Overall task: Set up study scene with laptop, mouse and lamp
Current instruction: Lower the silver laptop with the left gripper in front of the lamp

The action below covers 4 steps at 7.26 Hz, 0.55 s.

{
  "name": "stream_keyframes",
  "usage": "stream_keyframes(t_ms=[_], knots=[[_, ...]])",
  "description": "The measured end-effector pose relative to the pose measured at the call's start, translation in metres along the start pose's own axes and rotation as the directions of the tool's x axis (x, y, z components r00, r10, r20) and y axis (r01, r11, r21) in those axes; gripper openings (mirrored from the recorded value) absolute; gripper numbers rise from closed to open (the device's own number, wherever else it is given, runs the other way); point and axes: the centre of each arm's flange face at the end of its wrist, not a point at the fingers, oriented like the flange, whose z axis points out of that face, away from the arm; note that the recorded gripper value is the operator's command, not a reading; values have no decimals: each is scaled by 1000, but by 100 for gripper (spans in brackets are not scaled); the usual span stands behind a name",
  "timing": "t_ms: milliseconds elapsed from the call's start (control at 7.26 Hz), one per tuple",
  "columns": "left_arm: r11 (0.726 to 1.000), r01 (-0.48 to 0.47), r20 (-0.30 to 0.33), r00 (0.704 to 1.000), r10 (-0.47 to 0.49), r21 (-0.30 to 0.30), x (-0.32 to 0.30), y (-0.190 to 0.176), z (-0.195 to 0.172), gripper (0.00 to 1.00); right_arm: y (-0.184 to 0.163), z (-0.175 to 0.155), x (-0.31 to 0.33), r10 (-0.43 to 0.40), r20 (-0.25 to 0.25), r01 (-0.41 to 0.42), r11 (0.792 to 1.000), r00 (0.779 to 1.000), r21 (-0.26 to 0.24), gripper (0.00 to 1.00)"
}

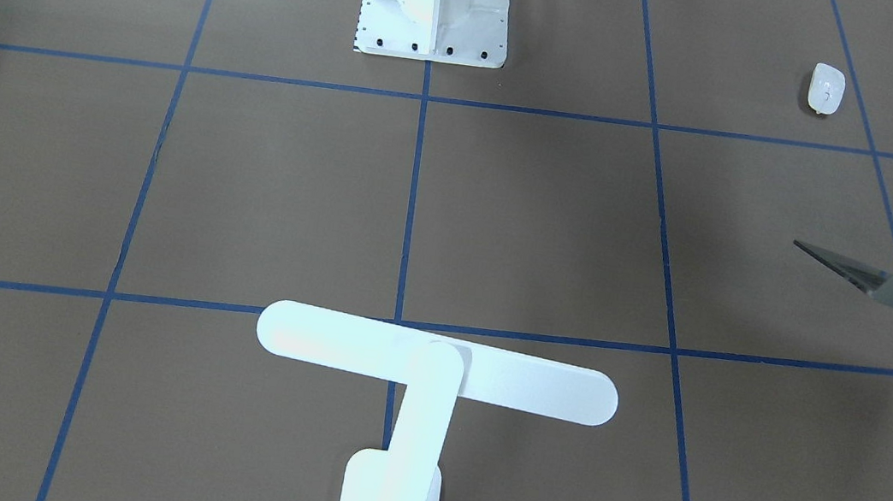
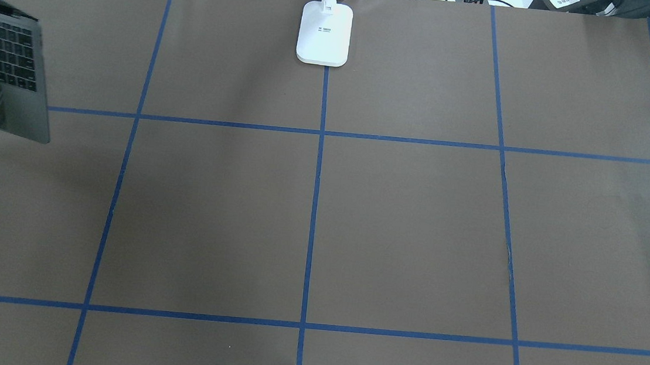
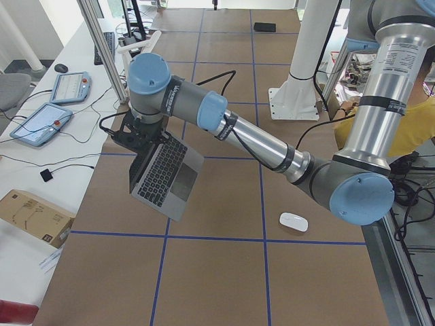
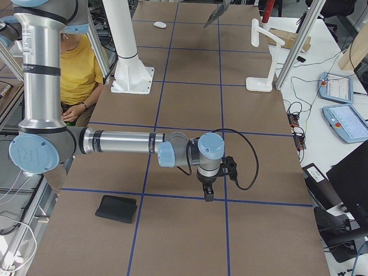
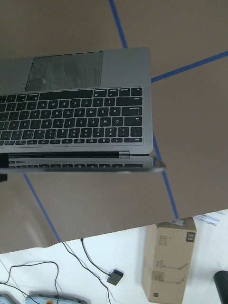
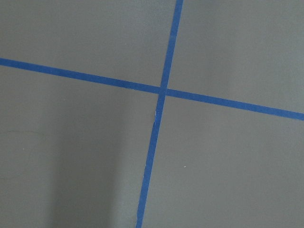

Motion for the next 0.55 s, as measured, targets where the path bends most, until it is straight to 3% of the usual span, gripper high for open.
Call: stream_keyframes(t_ms=[551], knots=[[994,103,17,994,-103,18,47,147,71,0,0,0,0,0,-1,0,1000,1000,0,100]])
